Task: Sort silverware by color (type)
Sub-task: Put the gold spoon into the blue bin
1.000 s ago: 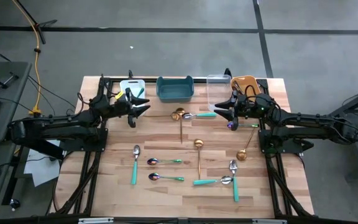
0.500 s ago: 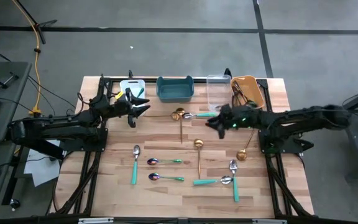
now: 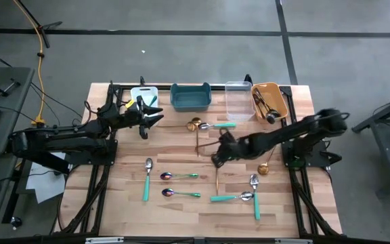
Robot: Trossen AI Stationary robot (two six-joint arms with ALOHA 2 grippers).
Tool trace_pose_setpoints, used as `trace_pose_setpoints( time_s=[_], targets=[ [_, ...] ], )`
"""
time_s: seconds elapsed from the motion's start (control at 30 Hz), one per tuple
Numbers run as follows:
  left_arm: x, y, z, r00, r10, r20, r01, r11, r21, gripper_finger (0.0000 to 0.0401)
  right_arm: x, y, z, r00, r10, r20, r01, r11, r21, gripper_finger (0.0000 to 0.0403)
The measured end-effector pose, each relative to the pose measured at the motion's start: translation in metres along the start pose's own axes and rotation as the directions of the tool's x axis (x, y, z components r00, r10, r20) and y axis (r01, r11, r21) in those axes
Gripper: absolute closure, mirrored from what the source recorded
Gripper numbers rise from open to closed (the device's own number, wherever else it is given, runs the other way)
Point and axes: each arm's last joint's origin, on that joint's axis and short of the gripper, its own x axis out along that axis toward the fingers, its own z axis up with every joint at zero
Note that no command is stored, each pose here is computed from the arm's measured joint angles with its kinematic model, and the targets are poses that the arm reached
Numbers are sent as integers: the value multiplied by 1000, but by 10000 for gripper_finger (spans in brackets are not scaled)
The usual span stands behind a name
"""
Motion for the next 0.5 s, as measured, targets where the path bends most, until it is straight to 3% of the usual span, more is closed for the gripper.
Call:
trace_pose_setpoints(
  time_s=[0.2, 0.5],
  targets=[
    [0, 0, 0, 1000, 0, 0, 0, 1000, -1, 268, 14, 32, -7, 975, -195, -102, 198, 980, 18, 277],
    [0, 0, 0, 1000, -2, 0, 2, 1000, -1, 268, 45, 48, -18, 948, -263, -180, 282, 956, 85, 277]
  ],
)
